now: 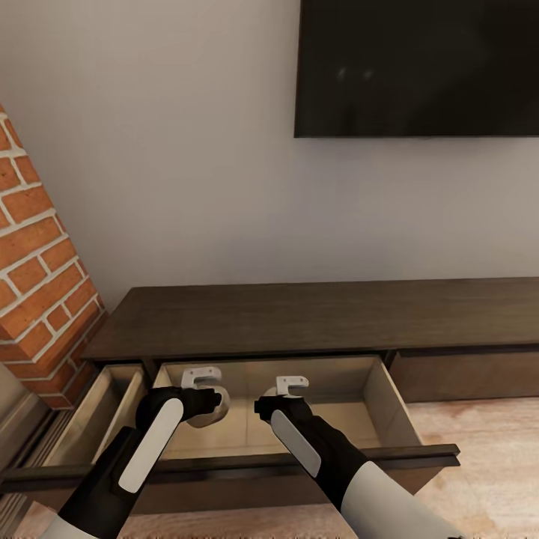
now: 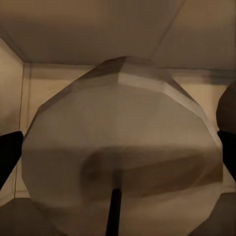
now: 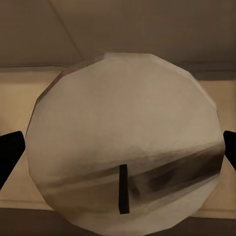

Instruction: Place each of the two pumpkins and all three candles from the living room inside a cabinet in the living room (use any cabinet), then make sure every cabinet is closed, and position the cauldron so it is next to a table in the living room.

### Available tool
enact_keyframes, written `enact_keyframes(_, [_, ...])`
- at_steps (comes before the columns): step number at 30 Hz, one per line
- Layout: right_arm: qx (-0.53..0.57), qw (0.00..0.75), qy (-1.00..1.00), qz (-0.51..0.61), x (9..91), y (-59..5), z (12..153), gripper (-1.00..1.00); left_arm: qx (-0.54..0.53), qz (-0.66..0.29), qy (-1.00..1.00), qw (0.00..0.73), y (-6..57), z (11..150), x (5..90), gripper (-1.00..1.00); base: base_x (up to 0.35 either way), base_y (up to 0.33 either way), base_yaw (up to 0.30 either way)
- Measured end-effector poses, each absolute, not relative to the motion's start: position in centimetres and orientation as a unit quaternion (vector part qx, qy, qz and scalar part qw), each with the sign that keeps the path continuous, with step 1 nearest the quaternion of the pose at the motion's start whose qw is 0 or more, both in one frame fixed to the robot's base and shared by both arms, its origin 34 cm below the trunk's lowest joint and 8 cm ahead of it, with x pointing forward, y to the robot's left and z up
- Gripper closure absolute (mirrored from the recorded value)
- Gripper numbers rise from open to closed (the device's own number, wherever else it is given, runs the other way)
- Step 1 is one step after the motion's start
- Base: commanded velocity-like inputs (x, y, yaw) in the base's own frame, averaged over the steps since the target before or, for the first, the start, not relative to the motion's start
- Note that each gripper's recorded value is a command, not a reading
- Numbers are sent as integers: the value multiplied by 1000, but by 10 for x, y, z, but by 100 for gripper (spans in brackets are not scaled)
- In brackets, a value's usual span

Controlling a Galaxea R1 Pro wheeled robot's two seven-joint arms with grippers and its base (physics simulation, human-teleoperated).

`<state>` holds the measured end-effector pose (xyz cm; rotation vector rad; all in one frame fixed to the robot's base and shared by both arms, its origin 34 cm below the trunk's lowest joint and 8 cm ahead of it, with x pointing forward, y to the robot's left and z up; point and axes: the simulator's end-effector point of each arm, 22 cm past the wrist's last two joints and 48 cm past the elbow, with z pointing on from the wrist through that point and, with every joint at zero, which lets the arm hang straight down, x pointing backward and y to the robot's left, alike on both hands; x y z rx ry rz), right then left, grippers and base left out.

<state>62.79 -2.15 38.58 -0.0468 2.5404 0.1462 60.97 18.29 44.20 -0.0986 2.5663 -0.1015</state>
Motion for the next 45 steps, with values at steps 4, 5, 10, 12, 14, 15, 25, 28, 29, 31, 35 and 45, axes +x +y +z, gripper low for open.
enact_keyframes(4, [-17, 286, 956, 55, 626, -21, 377, 100, -37, -39, 960, 274, 183, 433, 608, 100, 0, 0, 0])
enact_keyframes(5, [-17, 284, 957, 55, 625, -22, 374, 100, -38, -39, 961, 272, 182, 431, 608, 100, 0, 0, 0])
enact_keyframes(10, [-17, 274, 960, 55, 622, -22, 362, 100, -38, -38, 964, 262, 183, 419, 606, 100, 0, 0, 0])
enact_keyframes(12, [-16, 271, 961, 55, 621, -22, 358, 100, -38, -38, 965, 258, 183, 415, 606, 100, 0, 0, 0])
enact_keyframes(14, [-13, 270, 961, 55, 622, -22, 354, 100, -38, -37, 966, 254, 183, 410, 605, 100, 0, 0, 0])
enact_keyframes(15, [-12, 270, 961, 55, 622, -22, 352, 100, -39, -37, 966, 252, 183, 408, 604, 100, 0, 0, 0])
enact_keyframes(25, [-8, 261, 964, 54, 619, -23, 331, 100, -42, -31, 971, 234, 186, 386, 601, 100, 0, 0, 0])
enact_keyframes(28, [-8, 256, 965, 54, 617, -23, 324, 100, -42, -31, 972, 229, 186, 379, 599, 100, 0, 0, 0])
enact_keyframes(29, [-8, 255, 965, 54, 616, -22, 322, 100, -42, -31, 972, 227, 186, 377, 599, 100, 0, 0, 0])
enact_keyframes(31, [-8, 251, 966, 54, 615, -22, 318, 100, -42, -31, 973, 223, 186, 373, 598, 100, 0, 0, 0])
enact_keyframes(35, [-8, 244, 968, 54, 612, -22, 309, 100, -43, -29, 975, 218, 187, 364, 597, 100, 0, 0, 0])
enact_keyframes(45, [-2, 231, 971, 55, 606, -22, 288, 100, -45, -27, 978, 200, 188, 343, 592, 100, 0, 0, 0])
